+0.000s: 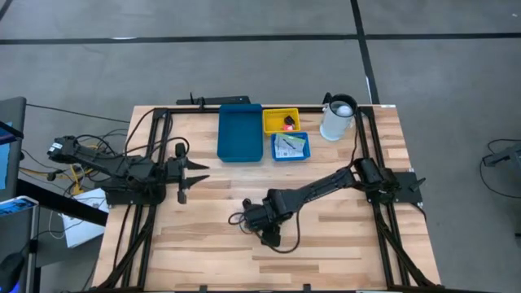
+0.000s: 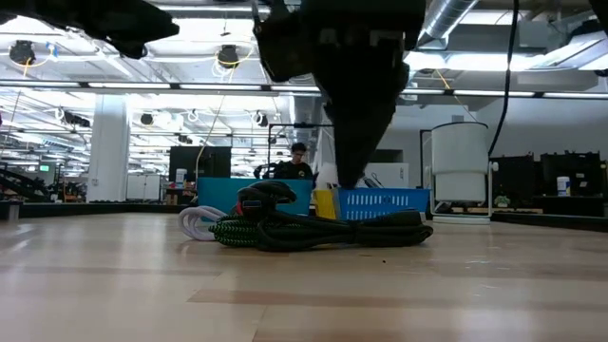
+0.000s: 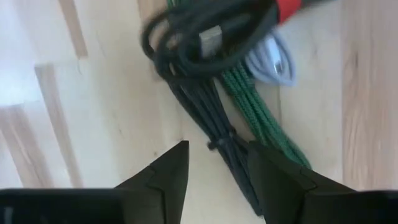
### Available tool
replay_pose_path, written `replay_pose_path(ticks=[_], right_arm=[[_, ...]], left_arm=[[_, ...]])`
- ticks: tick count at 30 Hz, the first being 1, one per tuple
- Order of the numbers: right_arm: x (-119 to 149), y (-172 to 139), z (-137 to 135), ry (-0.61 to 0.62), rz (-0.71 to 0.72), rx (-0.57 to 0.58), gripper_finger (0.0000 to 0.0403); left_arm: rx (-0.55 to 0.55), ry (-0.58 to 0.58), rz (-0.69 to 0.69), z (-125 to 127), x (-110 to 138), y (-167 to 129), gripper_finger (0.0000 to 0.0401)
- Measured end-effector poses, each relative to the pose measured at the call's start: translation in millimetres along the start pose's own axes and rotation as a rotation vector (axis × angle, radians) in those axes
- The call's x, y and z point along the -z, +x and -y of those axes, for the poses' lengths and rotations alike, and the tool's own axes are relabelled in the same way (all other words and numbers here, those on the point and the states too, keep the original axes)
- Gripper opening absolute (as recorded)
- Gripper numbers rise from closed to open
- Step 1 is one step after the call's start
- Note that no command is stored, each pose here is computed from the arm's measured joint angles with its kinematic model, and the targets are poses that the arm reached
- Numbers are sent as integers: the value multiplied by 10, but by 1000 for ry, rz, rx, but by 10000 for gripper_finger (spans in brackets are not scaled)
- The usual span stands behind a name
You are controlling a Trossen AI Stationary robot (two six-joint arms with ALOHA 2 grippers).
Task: Pick and place items into bin
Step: Put the bottom black charger cable into the dark blue bin
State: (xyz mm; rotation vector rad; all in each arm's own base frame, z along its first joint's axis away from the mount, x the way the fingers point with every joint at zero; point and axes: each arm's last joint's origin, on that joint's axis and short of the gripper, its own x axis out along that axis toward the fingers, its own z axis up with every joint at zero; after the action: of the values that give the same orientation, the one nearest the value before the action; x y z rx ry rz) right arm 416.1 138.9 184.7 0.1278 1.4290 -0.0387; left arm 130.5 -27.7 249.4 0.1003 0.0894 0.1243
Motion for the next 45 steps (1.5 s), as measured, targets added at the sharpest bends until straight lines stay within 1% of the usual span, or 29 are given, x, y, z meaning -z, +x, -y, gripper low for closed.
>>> replay_pose_path(ticks=[3,5,12,18,26,29,31,33,37,45], right_arm=[[-19,-1,-52,-6,63,39,152],[-33,-2,-50,-4,81,48,151],[-55,-2,-3,8,81,50,152],[-26,-1,-62,-5,62,12,151],[-12,0,-86,-11,57,5,150],[-27,149,-96,-12,31,6,150],[37,272,-74,-20,-55,29,149],[9,397,-93,-27,-71,-1,148],[32,613,-77,-24,-137,12,146],[17,598,-52,-25,-126,7,140]], left_arm=[[-51,12,-5,-15,2,0,112],[-69,14,-11,-19,7,1,112],[-69,11,-17,-18,14,3,112],[-67,-13,-31,-17,29,2,112],[-66,-47,-29,-16,29,2,112],[-65,-48,-29,-15,29,2,112],[-65,-53,-29,-15,29,2,112],[-65,-56,-28,-15,29,2,112],[-64,-56,-28,-15,27,2,112],[-64,-57,-27,-14,27,1,112]])
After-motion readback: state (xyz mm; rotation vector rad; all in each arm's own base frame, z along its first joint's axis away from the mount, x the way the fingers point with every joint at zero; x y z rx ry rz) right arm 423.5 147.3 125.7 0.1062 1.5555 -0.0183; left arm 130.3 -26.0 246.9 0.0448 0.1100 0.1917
